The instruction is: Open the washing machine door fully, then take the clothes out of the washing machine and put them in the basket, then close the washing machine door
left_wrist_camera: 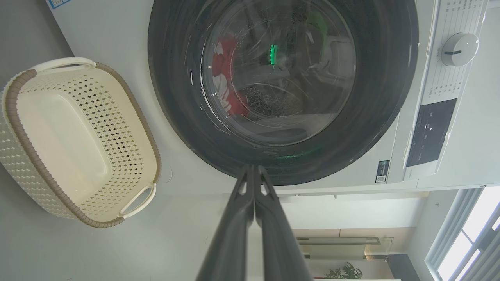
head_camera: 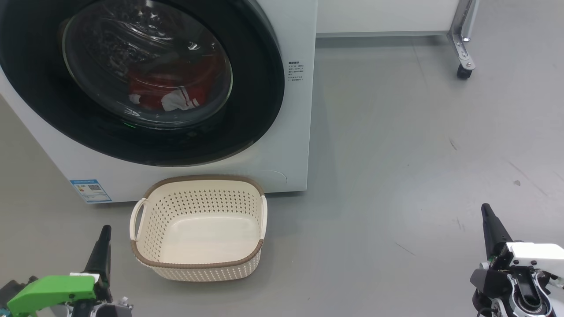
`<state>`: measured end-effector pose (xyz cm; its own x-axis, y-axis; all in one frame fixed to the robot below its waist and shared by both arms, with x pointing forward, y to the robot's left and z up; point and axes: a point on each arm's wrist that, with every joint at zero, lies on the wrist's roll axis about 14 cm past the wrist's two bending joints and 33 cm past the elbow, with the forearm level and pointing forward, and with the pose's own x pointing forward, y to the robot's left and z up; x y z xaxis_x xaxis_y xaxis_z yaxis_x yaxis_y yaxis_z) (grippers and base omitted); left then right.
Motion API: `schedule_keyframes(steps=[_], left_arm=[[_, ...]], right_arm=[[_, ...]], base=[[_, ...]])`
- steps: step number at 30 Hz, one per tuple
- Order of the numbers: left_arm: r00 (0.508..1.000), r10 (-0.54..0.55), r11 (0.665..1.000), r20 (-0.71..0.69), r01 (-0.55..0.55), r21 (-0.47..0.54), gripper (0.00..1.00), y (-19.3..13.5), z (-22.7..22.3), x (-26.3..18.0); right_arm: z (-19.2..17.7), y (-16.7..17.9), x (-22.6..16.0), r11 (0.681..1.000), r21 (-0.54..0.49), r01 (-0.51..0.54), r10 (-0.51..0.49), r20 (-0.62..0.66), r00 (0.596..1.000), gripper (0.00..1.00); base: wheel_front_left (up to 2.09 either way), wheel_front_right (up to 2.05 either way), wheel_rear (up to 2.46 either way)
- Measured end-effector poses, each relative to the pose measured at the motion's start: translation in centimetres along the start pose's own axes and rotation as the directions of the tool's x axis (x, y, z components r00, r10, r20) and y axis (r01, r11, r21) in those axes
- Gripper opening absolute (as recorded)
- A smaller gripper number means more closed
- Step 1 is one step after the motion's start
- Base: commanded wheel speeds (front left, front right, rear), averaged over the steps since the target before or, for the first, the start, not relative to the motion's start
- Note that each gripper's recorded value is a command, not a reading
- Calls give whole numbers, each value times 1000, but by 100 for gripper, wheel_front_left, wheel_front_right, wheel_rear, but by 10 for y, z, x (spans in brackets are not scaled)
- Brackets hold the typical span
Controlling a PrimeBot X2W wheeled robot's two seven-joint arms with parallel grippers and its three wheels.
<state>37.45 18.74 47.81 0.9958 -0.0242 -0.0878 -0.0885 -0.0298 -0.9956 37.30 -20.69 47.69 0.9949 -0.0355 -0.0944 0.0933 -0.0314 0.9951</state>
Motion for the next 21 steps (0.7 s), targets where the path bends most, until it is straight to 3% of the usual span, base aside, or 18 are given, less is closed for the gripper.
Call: schedule_keyframes(steps=[3,4,5,6,7,9,21], left_arm=[[1000,0,1000,0,0,0,0,0,0,0],[1000,10,1000,-1,-10,-3,100,4,-1,-1],[1000,29,1000,-1,-29,-9,100,10,-2,-3],[999,48,999,-2,-48,-15,0,17,-4,-6],[998,70,997,-3,-70,-21,100,24,-5,-9],[994,109,993,-4,-109,-35,100,37,-9,-16],[995,95,995,12,-94,-15,100,33,-10,-14]], right_arm=[[0,0,0,1000,0,0,0,0,1000,0],[0,-4,-1,1000,3,11,-11,0,1000,100],[-1,-10,-3,1000,9,29,-29,1,1000,100],[-3,-17,-7,999,15,50,-50,2,999,0],[-4,-25,-10,997,23,73,-73,2,997,100],[-6,-40,-19,993,35,115,-116,4,993,100],[-7,-29,-16,996,-10,83,-83,19,996,100]], base=[[0,0,0],[0,0,0],[0,0,0],[0,0,0],[0,0,0],[0,0,0],[0,0,0]])
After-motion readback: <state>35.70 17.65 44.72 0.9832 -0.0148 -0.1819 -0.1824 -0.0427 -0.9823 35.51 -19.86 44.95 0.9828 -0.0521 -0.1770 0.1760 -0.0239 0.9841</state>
